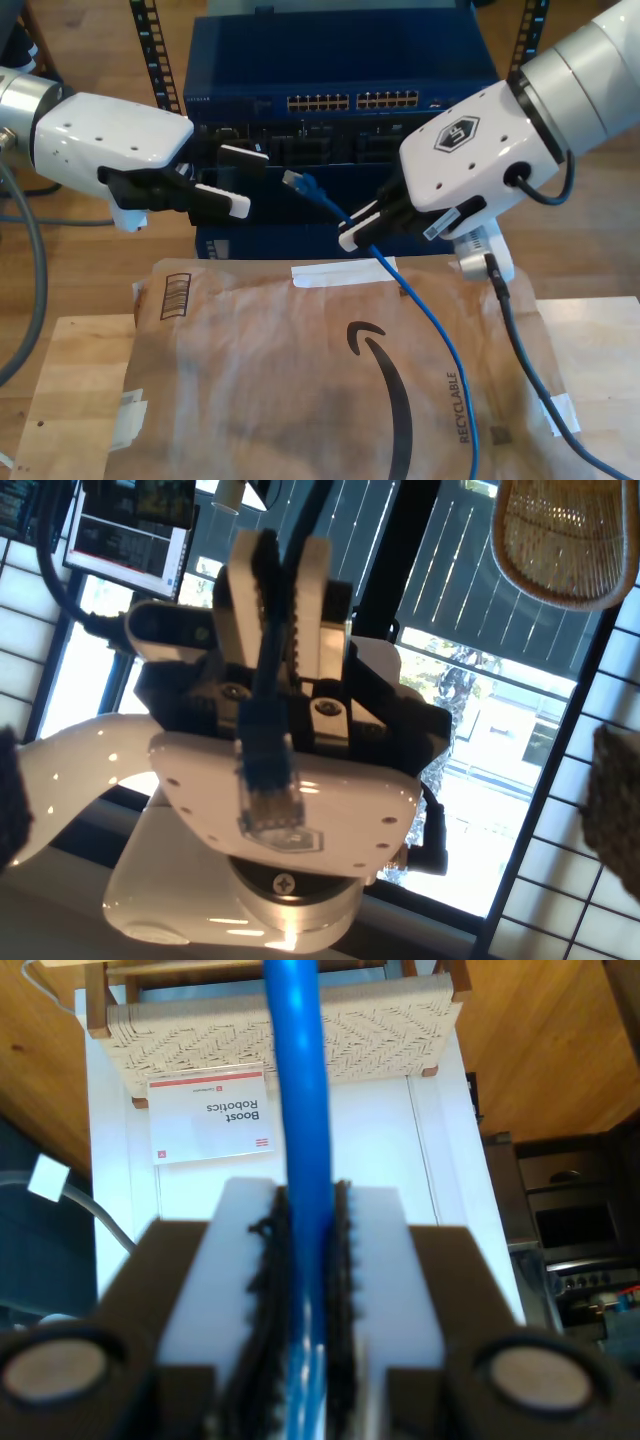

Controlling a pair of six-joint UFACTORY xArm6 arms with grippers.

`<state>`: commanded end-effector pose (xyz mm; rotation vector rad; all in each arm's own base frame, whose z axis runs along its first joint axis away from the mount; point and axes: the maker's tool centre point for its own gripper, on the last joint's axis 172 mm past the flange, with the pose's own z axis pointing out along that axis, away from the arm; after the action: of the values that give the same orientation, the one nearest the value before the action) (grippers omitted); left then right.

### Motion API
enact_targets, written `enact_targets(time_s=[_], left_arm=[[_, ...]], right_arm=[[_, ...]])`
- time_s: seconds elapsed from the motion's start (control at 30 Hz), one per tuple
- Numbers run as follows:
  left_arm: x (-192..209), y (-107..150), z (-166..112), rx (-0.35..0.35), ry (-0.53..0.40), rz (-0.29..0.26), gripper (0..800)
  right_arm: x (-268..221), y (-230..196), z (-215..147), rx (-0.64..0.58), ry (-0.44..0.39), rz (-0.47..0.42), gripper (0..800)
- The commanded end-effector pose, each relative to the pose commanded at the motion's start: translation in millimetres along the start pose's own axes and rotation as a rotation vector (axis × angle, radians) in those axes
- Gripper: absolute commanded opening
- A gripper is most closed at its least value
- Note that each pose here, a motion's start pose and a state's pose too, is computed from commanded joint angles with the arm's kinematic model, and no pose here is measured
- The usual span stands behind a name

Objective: Grab the cable and plug it in

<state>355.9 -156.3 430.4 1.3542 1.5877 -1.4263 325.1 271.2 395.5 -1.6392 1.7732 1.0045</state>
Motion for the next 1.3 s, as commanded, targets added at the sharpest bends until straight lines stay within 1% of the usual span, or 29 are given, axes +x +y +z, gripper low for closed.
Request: enact_targets(time_s=[0.1,0.2,0.4,0.47,0.53,0.6,0.63,0.67,0.7,0.73,0.8,0.9,0.97,1.1,1.3], left_arm=[[-7,-1,1,0.004,0.011,0.022,748],[-9,-4,9,0.025,0.020,0.032,737],[-8,-6,10,0.031,0.024,0.027,700],[-8,-6,10,0.031,0.026,0.007,683],[-8,-9,10,0.040,0.026,-0.024,644],[-9,-14,12,0.058,0.024,-0.038,590],[-9,-14,12,0.059,0.024,-0.038,572],[-8,-14,12,0.060,0.023,-0.040,530],[-8,-14,13,0.060,0.024,-0.039,460],[-8,-13,13,0.055,0.026,-0.039,421],[-8,-12,12,0.046,0.030,-0.029,377],[-5,-6,10,0.023,0.041,-0.032,369],[3,-1,9,0.005,0.067,-0.042,369],[9,3,7,-0.009,0.085,-0.047,369],[9,1,8,-0.002,0.085,-0.053,367]], right_arm=[[0,-1,2,-0.003,0.001,0.001,1],[2,-4,5,-0.009,0.004,0.009,1],[1,-9,6,-0.011,0.004,0.010,1],[2,-9,6,-0.012,0.005,0.011,1],[2,-10,6,-0.012,0.005,0.011,1],[2,-10,7,-0.014,0.005,0.014,1],[2,-10,7,-0.015,0.005,0.013,1],[3,-11,8,-0.016,0.006,0.017,1],[5,-12,9,-0.019,0.007,0.020,1],[5,-13,10,-0.020,0.007,0.021,1],[6,-16,11,-0.024,0.008,0.028,1],[6,-16,11,-0.024,0.008,0.028,1],[7,-15,12,-0.026,0.009,0.028,1],[7,-15,12,-0.026,0.009,0.028,1],[7,-15,15,-0.034,0.011,0.029,1]])
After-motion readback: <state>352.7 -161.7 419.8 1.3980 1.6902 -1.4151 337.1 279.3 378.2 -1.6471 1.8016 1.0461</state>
